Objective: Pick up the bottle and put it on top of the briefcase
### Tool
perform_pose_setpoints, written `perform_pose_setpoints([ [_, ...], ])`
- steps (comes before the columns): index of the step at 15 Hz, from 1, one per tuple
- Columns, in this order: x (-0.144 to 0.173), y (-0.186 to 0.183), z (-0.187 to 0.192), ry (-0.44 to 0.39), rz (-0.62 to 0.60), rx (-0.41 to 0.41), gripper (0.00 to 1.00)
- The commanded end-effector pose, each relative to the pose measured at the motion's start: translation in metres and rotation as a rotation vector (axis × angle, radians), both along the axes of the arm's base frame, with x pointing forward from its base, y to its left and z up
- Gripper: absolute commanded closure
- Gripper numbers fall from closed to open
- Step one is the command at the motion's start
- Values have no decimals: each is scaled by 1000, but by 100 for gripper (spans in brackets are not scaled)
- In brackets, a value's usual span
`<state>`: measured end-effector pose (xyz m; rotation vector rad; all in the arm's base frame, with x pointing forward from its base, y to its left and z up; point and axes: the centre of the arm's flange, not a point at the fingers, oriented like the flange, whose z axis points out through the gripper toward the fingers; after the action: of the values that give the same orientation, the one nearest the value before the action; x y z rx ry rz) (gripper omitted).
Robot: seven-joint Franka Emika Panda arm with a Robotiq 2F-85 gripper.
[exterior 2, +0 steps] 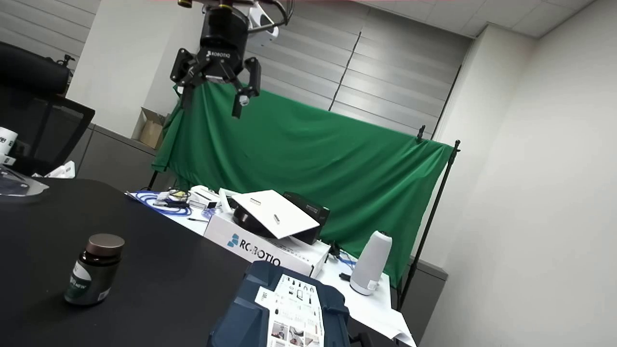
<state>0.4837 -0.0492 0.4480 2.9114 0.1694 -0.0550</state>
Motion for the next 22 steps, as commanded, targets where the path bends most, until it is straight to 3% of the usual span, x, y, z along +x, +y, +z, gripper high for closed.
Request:
perform_pose_setpoints([
  [1, 23, 29, -24, -36, -7, 63, 0],
  [5, 36, 62, -66, -43, 52, 105, 0],
  [9, 43, 80, -101, 2, 90, 111, 0],
  [16, 40, 79, -106, 14, 110, 110, 0],
  [22, 28, 89, -200, 25, 149, 187, 0],
])
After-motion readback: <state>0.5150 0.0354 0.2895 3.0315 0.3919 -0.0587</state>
